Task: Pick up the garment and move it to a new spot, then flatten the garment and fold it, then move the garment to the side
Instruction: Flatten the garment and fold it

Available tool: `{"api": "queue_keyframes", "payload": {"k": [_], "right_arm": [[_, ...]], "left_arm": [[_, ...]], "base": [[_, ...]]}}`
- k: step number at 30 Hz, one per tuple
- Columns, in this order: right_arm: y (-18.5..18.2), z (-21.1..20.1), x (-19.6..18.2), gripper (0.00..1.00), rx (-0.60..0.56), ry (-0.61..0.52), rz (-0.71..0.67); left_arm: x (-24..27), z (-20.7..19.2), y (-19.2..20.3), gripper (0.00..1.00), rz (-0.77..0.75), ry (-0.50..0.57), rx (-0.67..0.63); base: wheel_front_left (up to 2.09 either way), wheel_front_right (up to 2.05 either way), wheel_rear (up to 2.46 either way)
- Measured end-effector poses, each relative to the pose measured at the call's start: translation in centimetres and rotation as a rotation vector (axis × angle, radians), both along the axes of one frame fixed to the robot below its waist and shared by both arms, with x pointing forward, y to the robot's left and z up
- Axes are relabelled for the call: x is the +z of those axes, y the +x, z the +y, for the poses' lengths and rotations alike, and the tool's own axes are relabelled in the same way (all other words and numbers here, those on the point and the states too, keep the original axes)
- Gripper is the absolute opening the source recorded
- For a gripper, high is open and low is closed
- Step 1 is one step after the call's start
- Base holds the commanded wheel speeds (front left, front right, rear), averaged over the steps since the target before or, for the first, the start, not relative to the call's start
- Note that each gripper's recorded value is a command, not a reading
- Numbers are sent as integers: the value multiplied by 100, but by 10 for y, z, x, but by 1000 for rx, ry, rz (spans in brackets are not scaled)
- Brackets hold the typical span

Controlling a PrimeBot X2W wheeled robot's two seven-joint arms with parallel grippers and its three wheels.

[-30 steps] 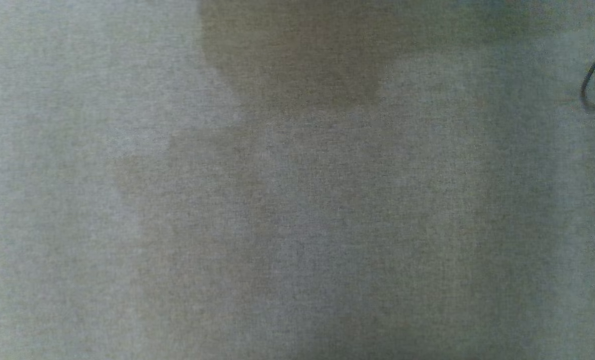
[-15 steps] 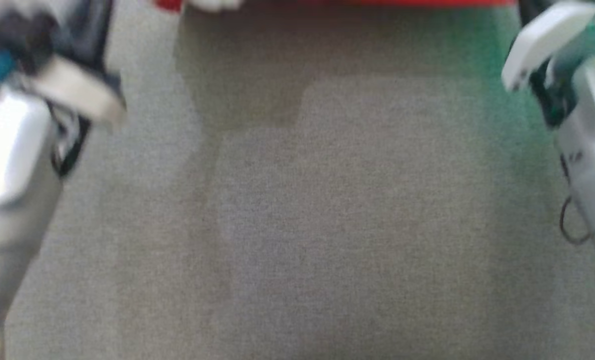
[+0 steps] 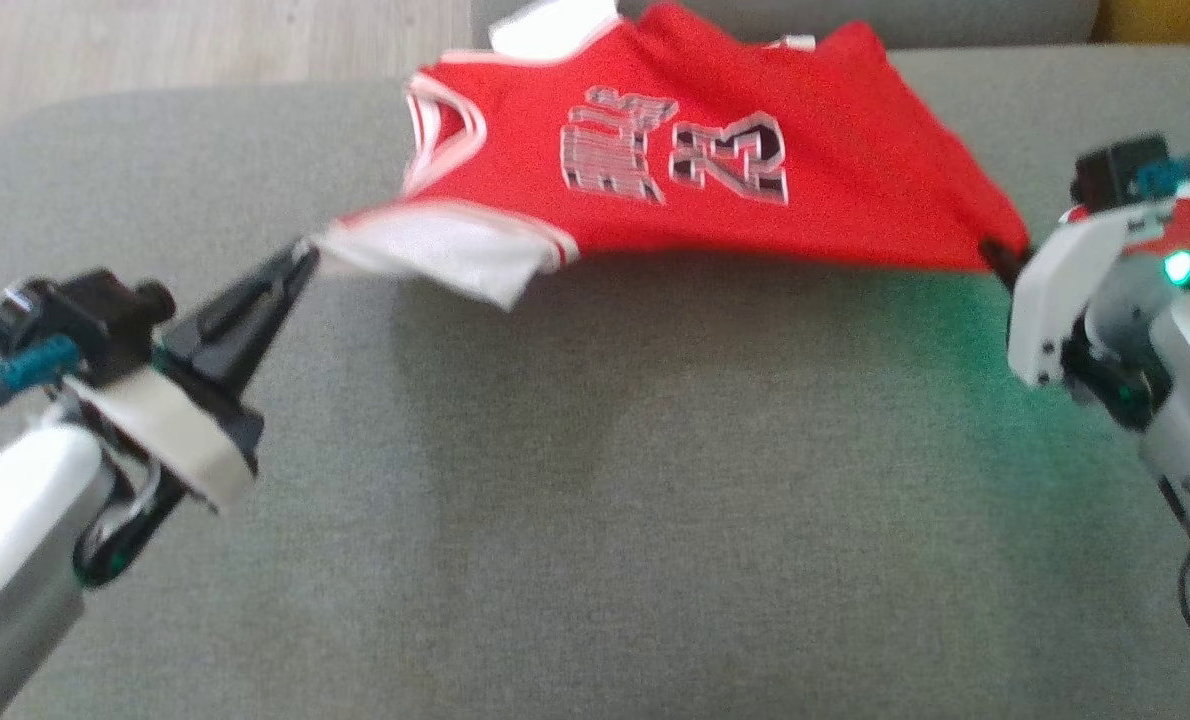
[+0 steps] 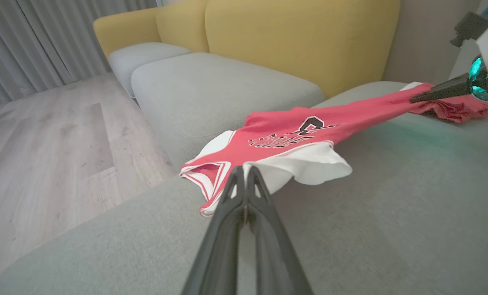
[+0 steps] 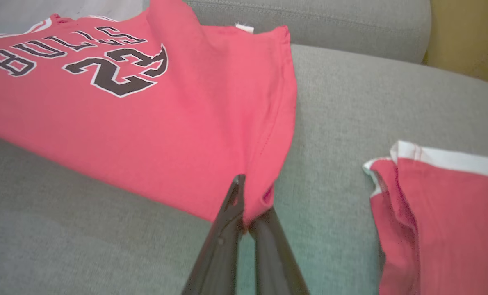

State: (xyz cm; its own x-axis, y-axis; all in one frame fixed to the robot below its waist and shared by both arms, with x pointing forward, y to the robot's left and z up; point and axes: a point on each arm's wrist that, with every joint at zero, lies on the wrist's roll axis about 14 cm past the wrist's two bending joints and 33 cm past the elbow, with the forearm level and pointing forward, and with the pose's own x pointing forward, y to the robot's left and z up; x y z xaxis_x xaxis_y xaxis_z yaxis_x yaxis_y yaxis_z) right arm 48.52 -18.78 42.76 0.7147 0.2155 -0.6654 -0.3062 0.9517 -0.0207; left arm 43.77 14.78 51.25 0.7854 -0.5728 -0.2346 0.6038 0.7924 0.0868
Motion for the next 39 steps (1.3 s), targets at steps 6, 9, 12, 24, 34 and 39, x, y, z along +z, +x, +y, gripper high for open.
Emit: {"api": "queue_keyframes", "payload": {"k": [6,9,12,24,34,39], "right_arm": [[-27,-2,6,0,23,23,52],[-34,-4,14,0,30,31,51],[-45,-7,15,0,37,30,68],[-92,7,-8,0,100,46,212],[-75,10,-15,0,61,105,212],[-52,19,-13,0,36,144,196]], "left_arm": [[-9,-8,-44,0,102,67,-85],[-16,-10,-68,0,170,104,-126],[-21,-13,-91,0,235,108,-153],[-22,-26,-154,0,390,76,-224],[-24,-27,-130,0,364,69,-198],[-24,-25,-97,0,325,89,-173]], "base": [[0,0,0],[0,0,0],[0,0,0],[0,0,0],[0,0,0],[0,0,0]]}}
